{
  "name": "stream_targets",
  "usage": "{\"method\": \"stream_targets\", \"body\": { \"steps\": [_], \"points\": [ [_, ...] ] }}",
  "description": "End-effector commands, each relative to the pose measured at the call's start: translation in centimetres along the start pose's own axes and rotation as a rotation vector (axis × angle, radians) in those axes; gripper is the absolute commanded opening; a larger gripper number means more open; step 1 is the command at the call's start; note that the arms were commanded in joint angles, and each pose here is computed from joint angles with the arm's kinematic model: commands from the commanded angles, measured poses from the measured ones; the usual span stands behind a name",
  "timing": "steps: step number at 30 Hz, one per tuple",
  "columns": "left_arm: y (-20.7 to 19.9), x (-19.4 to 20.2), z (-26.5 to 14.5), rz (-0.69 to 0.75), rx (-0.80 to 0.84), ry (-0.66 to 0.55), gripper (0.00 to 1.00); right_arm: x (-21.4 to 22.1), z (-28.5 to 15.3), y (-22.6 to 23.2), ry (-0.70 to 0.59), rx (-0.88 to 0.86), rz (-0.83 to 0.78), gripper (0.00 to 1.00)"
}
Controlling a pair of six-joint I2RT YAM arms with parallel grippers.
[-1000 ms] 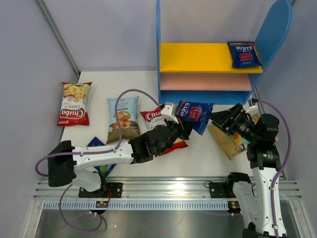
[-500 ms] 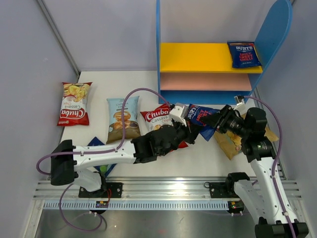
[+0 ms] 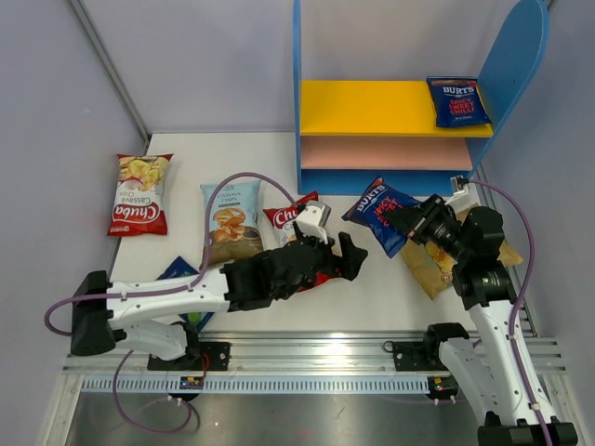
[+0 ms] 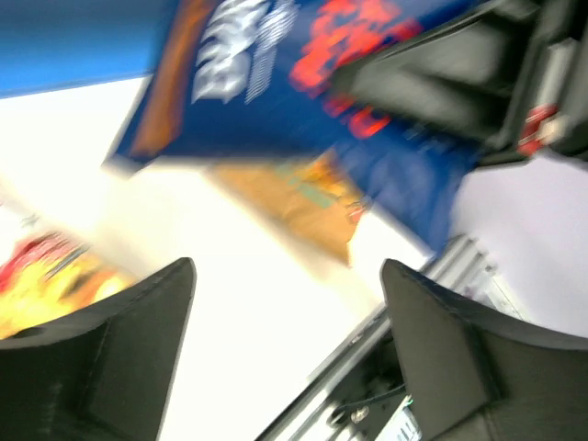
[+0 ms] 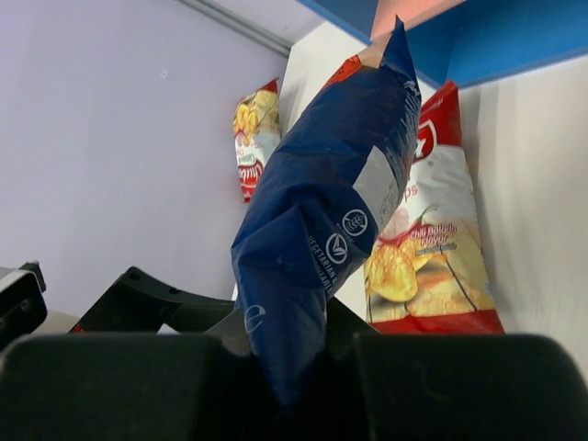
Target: Place and organize the chips bags onto the shelf
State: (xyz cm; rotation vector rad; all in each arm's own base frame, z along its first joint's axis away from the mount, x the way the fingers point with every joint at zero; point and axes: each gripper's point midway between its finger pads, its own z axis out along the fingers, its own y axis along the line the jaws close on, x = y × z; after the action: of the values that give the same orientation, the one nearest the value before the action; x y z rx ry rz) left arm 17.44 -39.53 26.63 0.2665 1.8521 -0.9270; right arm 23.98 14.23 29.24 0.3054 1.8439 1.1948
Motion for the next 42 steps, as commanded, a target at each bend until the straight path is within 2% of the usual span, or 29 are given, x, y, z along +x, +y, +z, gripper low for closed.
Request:
{"method": "stream_targets", "body": {
  "steps": [1, 3, 8, 9, 10, 11, 12, 15, 16, 18, 19, 21, 22, 23, 26, 29, 30, 32, 33, 35, 36, 42],
  "points": [
    [5.4, -1.6, -3.6, -0.02, -0.237, -0.019, 0.95, -3.4, 0.5, 2.8, -0.115, -0.081, -0.108, 0.16],
    [8.3, -1.5, -5.7, 0.015, -0.345, 0.025, 0.99, -5.0, 0.6, 4.2, -0.156, -0.101, -0.122, 0.16],
    [12.9, -2.7, -10.5, 0.052, -0.497, 0.078, 0.99, -10.4, 2.3, 7.2, -0.266, -0.129, -0.129, 0.18],
    [14.6, -2.5, -12.0, 0.096, -0.548, 0.128, 0.99, -11.7, 2.6, 7.6, -0.308, -0.122, -0.134, 0.18],
    [14.9, -3.6, -13.1, 0.097, -0.551, 0.126, 0.99, -12.6, 3.9, 7.0, -0.308, -0.104, -0.123, 0.18],
    [15.6, -3.7, -14.1, 0.118, -0.571, 0.148, 0.99, -14.1, 4.1, 8.4, -0.339, -0.124, -0.14, 0.18],
    [17.3, -3.6, -15.8, 0.172, -0.633, 0.206, 0.99, -15.3, 4.6, 8.4, -0.366, -0.109, -0.132, 0.18],
    [19.7, -4.1, -18.9, 0.288, -0.705, 0.253, 0.99, -19.4, 6.9, 8.9, -0.449, -0.105, -0.106, 0.18],
    [20.1, -4.2, -19.3, 0.317, -0.709, 0.254, 0.99, -20.2, 8.7, 7.6, -0.447, -0.076, -0.082, 0.18],
    [20.9, -3.8, -19.5, 0.382, -0.674, 0.229, 0.99, -23.1, 9.6, 8.1, -0.533, -0.078, -0.049, 0.18],
    [21.1, -3.3, -19.2, 0.383, -0.652, 0.216, 0.99, -23.5, 11.6, 6.2, -0.523, -0.051, -0.013, 0.17],
    [20.9, -3.0, -18.8, 0.357, -0.594, 0.158, 0.99, -25.5, 13.0, 6.1, -0.565, -0.05, 0.031, 0.17],
    [20.4, -2.9, -18.6, 0.347, -0.556, 0.164, 0.99, -25.6, 15.3, 3.5, -0.544, 0.004, 0.061, 0.16],
    [20.6, -3.3, -18.8, 0.341, -0.568, 0.153, 0.99, -26.7, 15.7, 3.9, -0.564, 0.003, 0.079, 0.15],
    [22.1, -4.1, -19.6, 0.323, -0.66, 0.111, 0.99, -27.4, 18.1, 0.6, -0.582, 0.082, 0.18, 0.18],
    [21.8, -3.8, -19.1, 0.321, -0.628, 0.129, 0.99, -26.5, 19.3, -2.0, -0.58, 0.194, 0.239, 0.18],
    [21.9, -3.7, -19.1, 0.324, -0.635, 0.137, 0.99, -24.9, 19.8, -2.7, -0.548, 0.251, 0.252, 0.23],
    [22.1, -3.9, -19.1, 0.32, -0.649, 0.135, 0.99, -24.1, 19.6, -3.6, -0.547, 0.332, 0.285, 0.26],
    [22.1, -3.8, -19.1, 0.319, -0.648, 0.137, 0.99, -22.6, 19.5, -5.1, -0.508, 0.413, 0.305, 0.35],
    [22.3, -3.9, -19.2, 0.313, -0.653, 0.133, 0.99, -21.7, 19.2, -5.3, -0.491, 0.476, 0.317, 0.45],
    [22.2, -4.0, -19.3, 0.311, -0.65, 0.128, 0.99, -20.6, 18.9, -6.2, -0.455, 0.529, 0.33, 0.54],
    [22.1, -4.1, -19.4, 0.303, -0.639, 0.12, 0.99, -19.9, 16.5, -5.4, -0.451, 0.574, 0.377, 0.58]
  ]
}}
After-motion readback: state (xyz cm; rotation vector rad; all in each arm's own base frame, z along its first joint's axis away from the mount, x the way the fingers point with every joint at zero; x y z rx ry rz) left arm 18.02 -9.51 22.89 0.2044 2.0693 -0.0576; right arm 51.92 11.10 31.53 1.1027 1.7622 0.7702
